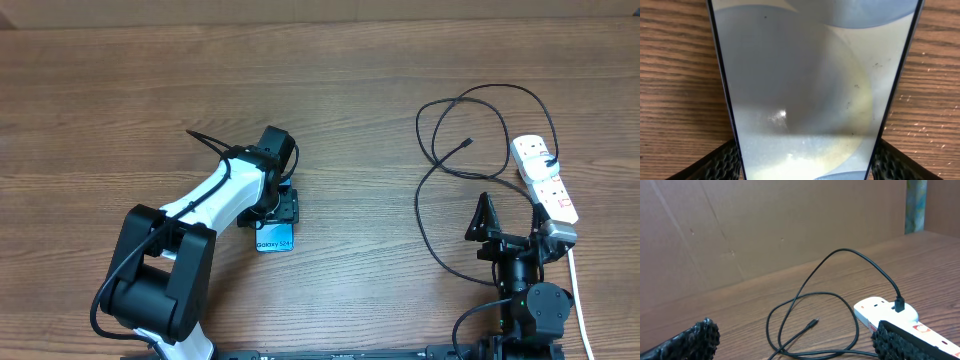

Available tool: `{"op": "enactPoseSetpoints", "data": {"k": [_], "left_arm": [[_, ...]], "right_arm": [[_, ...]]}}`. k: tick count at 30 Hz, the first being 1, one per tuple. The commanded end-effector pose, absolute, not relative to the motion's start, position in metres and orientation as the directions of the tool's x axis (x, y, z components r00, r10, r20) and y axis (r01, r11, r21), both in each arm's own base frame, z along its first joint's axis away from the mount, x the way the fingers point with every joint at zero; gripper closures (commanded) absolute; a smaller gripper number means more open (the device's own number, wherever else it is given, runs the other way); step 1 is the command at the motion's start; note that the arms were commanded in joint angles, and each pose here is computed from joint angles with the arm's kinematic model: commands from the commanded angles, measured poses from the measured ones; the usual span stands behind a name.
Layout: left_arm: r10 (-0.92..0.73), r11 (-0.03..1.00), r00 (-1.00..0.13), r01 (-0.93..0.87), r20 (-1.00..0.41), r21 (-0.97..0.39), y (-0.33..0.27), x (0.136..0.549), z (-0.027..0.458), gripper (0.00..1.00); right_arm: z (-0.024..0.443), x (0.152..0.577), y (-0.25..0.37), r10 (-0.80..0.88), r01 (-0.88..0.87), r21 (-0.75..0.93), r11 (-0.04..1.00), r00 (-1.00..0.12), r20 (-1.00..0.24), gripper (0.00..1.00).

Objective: Plug charger to phone and switch on socket

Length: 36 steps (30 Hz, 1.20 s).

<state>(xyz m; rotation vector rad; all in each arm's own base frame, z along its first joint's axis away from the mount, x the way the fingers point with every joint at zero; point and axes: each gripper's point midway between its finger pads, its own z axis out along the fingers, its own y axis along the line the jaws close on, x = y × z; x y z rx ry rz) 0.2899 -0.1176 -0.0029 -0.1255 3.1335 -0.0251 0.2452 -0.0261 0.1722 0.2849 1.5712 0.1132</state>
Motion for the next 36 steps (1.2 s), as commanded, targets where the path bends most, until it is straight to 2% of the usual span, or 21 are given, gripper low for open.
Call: {"op": "enactPoseSetpoints", "data": {"k": [1,3,6,36], "left_arm": [[-0.100,0.995,-0.994,-0.100,0.053,0.007,-0.115,0.279,-0.022,0.28],[-0.100,0.995,-0.994,-0.100,0.050,0.004,-0.116,0.280,-0.022,0.20],[-0.100,0.995,-0.994,-0.100,0.047,0.003,-0.116,0.281,-0.022,0.00],[-0.076,0.997,-0.997,-0.076,-0.002,-0.016,-0.120,0.293,-0.023,0.00]], "right_arm": [[0.170,0.245,-0.026,0.235,0.105,0.234,0.966,0.004,-0.972,0.00],[0.170,0.245,-0.026,0.235,0.106,0.234,0.967,0.003,-0.972,0.00],[0.170,0.245,-0.026,0.235,0.106,0.234,0.967,0.003,-0.972,0.00],[0.170,0.245,-0.026,0.235,0.106,0.234,0.967,0.003,-0.972,0.00]]}}
